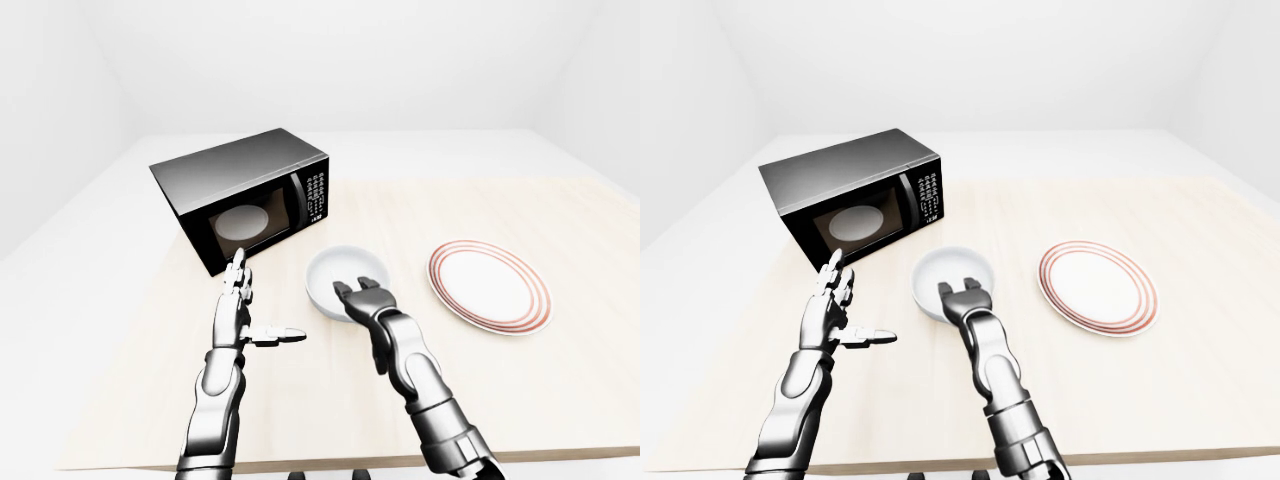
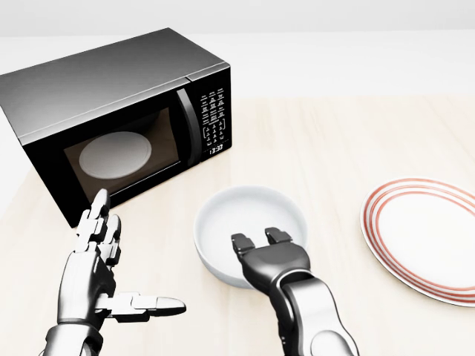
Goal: Pick up the white bowl and put it on the plate.
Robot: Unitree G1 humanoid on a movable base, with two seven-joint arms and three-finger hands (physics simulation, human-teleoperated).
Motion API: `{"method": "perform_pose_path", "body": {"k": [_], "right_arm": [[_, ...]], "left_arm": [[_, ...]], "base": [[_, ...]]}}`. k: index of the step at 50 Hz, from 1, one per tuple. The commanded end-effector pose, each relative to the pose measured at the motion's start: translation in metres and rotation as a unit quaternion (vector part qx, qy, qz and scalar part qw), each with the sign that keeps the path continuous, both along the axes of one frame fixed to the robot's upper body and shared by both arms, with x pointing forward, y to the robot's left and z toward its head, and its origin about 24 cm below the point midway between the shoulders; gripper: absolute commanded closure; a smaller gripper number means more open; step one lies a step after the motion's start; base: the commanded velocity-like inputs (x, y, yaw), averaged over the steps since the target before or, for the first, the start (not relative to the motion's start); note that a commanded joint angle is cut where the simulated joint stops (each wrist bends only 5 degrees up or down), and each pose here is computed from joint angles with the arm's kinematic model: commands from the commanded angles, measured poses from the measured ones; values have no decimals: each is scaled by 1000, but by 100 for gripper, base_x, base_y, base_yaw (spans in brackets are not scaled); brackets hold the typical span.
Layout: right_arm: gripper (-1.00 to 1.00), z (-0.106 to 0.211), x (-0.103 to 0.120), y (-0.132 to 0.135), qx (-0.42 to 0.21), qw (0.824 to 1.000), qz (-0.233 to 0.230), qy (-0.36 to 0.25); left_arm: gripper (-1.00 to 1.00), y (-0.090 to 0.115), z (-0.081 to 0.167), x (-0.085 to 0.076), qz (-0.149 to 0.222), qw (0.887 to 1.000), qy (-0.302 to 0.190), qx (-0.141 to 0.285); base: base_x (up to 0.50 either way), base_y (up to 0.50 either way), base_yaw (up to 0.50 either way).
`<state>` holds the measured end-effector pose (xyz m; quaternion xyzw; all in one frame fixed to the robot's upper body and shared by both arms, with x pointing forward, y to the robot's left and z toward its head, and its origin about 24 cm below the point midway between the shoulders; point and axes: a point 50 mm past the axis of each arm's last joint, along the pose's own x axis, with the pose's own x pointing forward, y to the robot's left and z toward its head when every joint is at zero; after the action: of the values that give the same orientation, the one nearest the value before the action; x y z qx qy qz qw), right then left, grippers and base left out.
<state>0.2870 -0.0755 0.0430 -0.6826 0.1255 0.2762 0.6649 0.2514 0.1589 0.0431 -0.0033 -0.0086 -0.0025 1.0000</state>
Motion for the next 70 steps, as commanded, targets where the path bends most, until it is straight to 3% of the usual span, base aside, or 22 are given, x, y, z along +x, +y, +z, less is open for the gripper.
{"method": "perform_pose_path", "body": {"k": [1,14,15,34,52,70], "right_arm": [[-100,-3,-1,-2,-13,1000,-1,13],[-99,-7,-1,-6,-17,1000,-6,20],[100,-5,-1,-6,-14,1000,-7,17],[100,-1,-1,-4,-6,1000,-6,6],[100,46,17,-2,70,993,-7,-97],[100,46,21,-4,102,987,-11,-128]], "left_arm": [[-100,0,0,1,-2,1000,11,-14],[-100,0,0,1,-2,1000,11,-14],[-100,0,0,1,-2,1000,11,-14],[-100,0,0,1,-2,1000,11,-14],[-100,0,0,1,-2,1000,11,-14],[-100,0,0,1,-2,1000,10,-14]], "base": [[0,0,0],[0,0,0],[0,0,0],[0,0,0],[0,0,0],[0,0,0]]}}
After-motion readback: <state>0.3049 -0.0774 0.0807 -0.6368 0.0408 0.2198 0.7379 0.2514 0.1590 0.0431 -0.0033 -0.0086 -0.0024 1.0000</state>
